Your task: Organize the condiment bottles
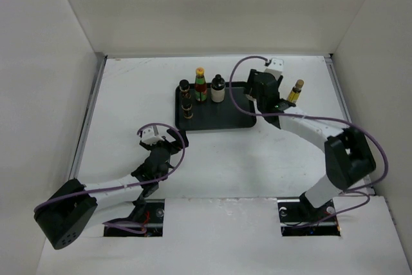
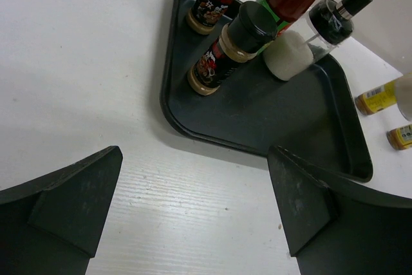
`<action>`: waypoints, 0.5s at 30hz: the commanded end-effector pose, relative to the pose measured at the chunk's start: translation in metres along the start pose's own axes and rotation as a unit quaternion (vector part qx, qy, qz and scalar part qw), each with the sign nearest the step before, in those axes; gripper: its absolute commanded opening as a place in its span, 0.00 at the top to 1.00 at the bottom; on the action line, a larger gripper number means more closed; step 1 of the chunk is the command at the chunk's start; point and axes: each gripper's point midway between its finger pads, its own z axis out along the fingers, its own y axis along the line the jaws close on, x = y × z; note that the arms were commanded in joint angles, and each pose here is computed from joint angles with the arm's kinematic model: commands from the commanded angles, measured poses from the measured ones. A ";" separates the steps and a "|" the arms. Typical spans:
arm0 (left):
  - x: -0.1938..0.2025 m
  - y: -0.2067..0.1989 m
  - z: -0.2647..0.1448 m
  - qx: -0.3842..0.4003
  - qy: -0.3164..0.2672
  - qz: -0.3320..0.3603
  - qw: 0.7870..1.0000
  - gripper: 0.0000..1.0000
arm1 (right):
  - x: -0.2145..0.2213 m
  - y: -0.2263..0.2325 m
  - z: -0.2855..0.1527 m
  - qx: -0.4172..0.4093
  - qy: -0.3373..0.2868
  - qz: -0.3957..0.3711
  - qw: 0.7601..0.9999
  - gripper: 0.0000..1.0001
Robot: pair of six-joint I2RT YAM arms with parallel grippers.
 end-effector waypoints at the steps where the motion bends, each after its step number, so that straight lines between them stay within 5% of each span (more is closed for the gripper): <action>1: -0.018 -0.020 0.003 0.023 -0.024 -0.031 0.999 0.00 | -0.036 0.052 0.020 -0.057 -0.047 0.026 0.997 0.34; 15: -0.017 -0.021 0.003 0.022 -0.022 -0.029 0.999 0.00 | 0.020 0.089 0.081 -0.069 0.011 -0.010 0.998 0.30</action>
